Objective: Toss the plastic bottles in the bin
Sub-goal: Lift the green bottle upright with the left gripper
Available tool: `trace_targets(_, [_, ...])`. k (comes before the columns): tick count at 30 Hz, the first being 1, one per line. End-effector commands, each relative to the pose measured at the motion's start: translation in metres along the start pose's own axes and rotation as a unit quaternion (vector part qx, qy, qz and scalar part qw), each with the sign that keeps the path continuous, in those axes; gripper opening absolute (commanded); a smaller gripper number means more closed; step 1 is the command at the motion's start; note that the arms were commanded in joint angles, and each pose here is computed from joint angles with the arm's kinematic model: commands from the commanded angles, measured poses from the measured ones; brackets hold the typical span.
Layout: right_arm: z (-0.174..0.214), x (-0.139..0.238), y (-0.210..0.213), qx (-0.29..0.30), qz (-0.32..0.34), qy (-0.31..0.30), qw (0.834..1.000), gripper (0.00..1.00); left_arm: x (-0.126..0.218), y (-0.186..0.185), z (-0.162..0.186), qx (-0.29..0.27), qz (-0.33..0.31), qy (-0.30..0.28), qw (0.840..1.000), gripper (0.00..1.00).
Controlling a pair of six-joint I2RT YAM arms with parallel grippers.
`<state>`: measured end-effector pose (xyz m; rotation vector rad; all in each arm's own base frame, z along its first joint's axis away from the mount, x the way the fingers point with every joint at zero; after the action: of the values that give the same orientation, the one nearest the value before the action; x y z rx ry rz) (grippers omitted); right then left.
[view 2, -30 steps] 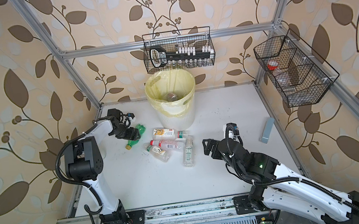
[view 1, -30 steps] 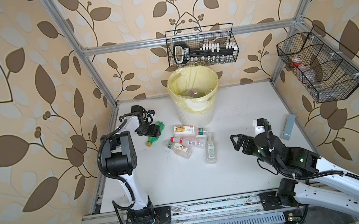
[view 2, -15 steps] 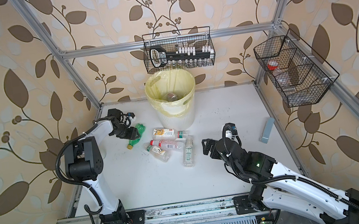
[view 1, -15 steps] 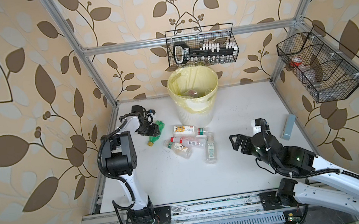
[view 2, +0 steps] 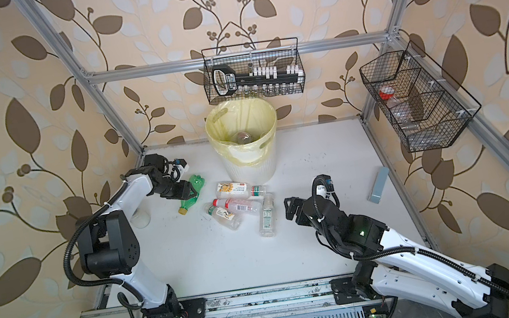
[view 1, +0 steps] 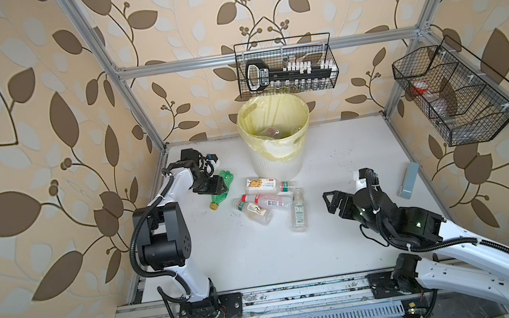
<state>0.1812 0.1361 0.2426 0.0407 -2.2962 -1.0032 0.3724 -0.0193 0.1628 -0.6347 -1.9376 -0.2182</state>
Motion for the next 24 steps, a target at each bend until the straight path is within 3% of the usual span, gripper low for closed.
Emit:
trace_targets(1, [-0.003, 0.004, -0.004, -0.003, 0.006, -0.011, 1.0, 1.0, 0.032, -0.016, -0.005, 0.013, 0.022, -0.032, 0.999, 0.34])
trace_targets(24, [0.004, -0.002, -0.018, -0.013, 0.014, -0.017, 1.0, 1.0, 0.17, -0.066, -0.024, -0.024, -0.046, -0.163, 0.985, 0.35])
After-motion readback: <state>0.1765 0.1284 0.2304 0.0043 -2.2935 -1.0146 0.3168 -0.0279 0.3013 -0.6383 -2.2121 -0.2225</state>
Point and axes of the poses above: each gripper's point midway between its finger pads, its own x axis back along the fingers, its own y axis along the line the jaws close on, z = x × y, the point moved 6 cm from there along x, back along the fingers, and after that the axes turned 15 degrees about -x, right-handed, at the moved point
